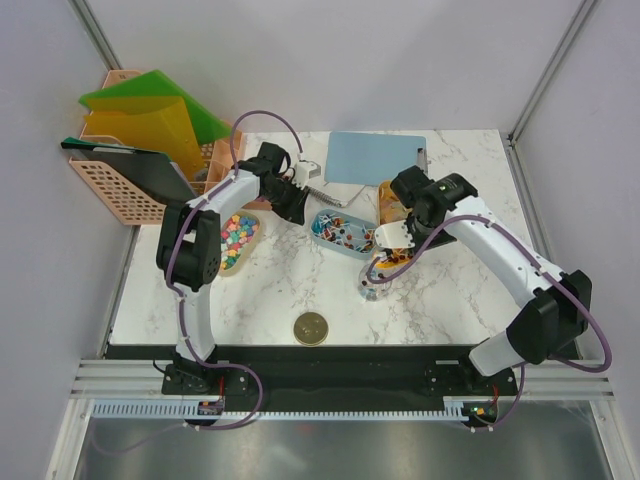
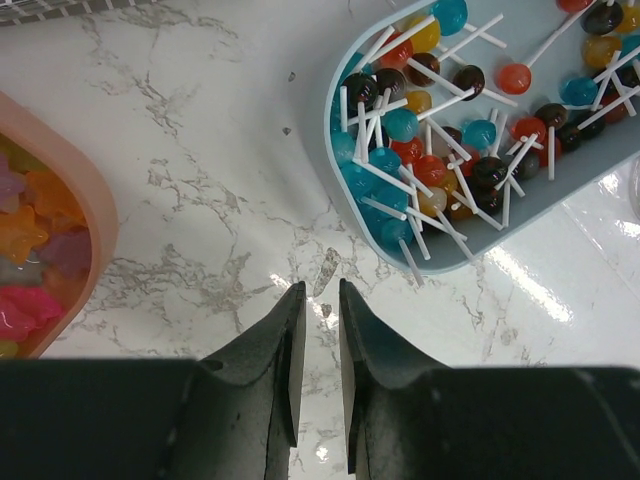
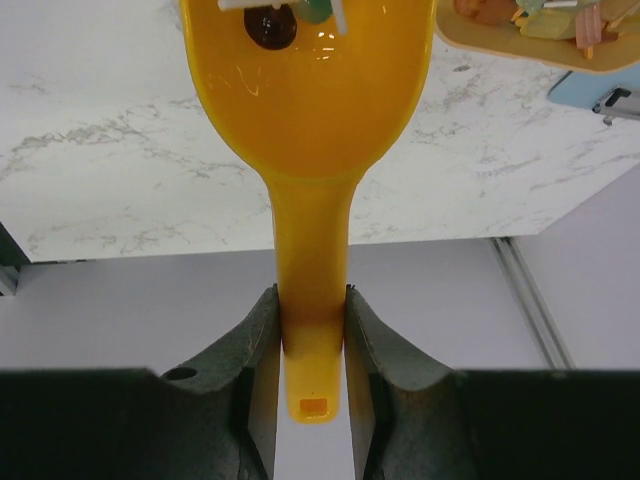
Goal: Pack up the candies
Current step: Place the fake candies in the packing bottle.
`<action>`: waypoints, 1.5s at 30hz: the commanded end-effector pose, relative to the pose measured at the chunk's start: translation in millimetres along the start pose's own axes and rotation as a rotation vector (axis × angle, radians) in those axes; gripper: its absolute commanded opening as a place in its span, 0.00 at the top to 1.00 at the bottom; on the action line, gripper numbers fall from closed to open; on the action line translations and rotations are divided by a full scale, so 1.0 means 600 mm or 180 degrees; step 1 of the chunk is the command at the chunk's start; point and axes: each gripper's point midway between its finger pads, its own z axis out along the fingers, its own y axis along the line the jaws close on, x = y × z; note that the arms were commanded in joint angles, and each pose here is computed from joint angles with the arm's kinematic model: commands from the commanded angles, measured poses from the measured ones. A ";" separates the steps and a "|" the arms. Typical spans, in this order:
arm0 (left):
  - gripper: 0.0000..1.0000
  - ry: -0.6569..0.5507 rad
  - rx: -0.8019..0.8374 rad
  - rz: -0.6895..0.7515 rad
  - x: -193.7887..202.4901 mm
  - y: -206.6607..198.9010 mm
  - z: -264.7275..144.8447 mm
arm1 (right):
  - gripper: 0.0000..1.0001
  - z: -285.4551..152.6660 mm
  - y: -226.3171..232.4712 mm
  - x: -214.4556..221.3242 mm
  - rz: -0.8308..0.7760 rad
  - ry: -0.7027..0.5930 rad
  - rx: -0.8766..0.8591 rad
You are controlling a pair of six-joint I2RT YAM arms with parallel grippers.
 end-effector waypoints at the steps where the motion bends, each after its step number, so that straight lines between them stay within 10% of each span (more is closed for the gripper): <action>1: 0.73 -0.0121 -0.0128 0.0028 -0.023 0.014 -0.008 | 1.00 -0.016 0.032 0.035 -0.0127 0.0448 -0.0240; 22: 0.66 -0.0496 0.0050 0.0243 -0.091 0.003 -0.021 | 1.00 -0.037 0.029 0.044 -0.0370 0.0868 -0.0036; 31: 0.60 -0.0954 0.0692 0.0054 -0.206 -0.037 -0.018 | 1.00 0.008 -0.016 0.062 0.1371 0.0229 -0.0114; 38: 0.98 -0.1053 0.0691 0.0411 -0.255 -0.058 0.013 | 1.00 0.048 -0.084 0.074 0.2127 0.0086 0.0182; 41: 0.71 -0.1033 0.0652 0.0581 -0.264 -0.060 0.043 | 1.00 0.062 -0.093 0.074 0.2353 0.0057 0.0161; 45: 0.63 -0.1059 0.0591 0.0768 -0.291 -0.084 0.077 | 1.00 0.077 -0.101 0.077 0.2550 0.0020 0.0179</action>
